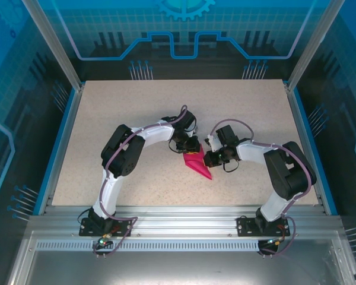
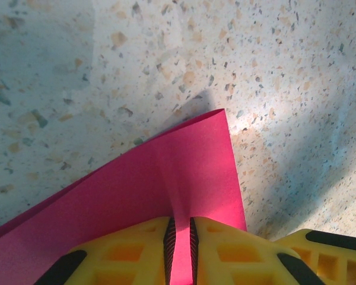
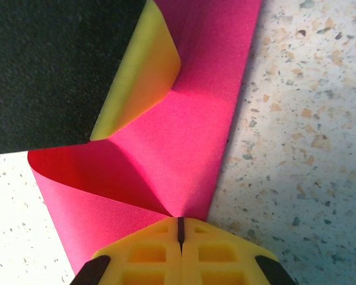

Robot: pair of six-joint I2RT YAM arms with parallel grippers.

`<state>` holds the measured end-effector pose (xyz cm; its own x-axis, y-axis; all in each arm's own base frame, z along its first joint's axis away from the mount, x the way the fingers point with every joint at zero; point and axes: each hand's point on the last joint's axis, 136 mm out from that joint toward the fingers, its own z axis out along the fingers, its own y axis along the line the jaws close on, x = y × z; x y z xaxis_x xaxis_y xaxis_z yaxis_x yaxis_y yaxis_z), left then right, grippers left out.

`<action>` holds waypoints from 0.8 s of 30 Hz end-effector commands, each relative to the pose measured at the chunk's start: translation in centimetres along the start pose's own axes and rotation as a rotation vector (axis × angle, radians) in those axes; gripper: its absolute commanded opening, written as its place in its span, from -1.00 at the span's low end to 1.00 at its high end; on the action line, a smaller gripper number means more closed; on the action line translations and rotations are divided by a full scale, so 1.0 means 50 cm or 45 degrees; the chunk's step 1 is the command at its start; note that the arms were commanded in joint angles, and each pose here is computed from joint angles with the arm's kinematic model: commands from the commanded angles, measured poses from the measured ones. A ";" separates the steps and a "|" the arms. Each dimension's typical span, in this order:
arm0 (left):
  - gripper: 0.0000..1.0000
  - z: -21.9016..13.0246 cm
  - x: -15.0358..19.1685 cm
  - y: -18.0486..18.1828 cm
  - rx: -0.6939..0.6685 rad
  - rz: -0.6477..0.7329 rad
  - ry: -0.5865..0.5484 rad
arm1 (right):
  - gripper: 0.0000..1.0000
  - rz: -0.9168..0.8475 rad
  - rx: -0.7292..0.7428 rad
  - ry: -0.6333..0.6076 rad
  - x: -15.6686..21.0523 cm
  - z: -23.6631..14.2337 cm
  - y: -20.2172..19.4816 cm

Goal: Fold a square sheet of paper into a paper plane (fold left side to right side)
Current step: Third fold the triangle at the center of the table.

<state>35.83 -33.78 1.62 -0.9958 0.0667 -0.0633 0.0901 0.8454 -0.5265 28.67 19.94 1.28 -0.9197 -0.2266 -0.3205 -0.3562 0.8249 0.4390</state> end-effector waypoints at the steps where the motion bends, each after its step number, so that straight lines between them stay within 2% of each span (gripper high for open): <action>1: -0.59 0.027 0.039 0.029 -0.088 0.008 0.081 | -1.00 0.074 0.045 0.071 0.028 -0.003 -0.024; 5: -0.53 0.006 0.033 0.015 -0.070 0.024 0.062 | -1.00 0.114 0.062 0.128 0.048 0.000 -0.031; 15: -0.18 -0.151 0.009 -0.039 0.008 0.067 -0.105 | -1.00 0.143 0.063 0.193 0.083 0.011 -0.020; 18: -0.19 -0.178 0.024 -0.035 0.008 0.046 -0.141 | -1.00 0.141 0.065 0.200 0.086 0.013 -0.019; 20: -0.23 -0.185 0.045 -0.044 0.078 0.015 -0.141 | -1.00 0.141 0.065 0.200 0.087 0.013 -0.018; 24: -0.32 -0.160 0.090 -0.074 0.187 -0.025 -0.079 | -1.00 0.137 0.066 0.201 0.088 0.014 -0.018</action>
<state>32.66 -30.86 10.80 -0.9852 0.0147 -0.1710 0.1150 0.7962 -0.5940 28.33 19.83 1.16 -0.9380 -0.1969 -0.2854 -0.3120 0.8385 0.4468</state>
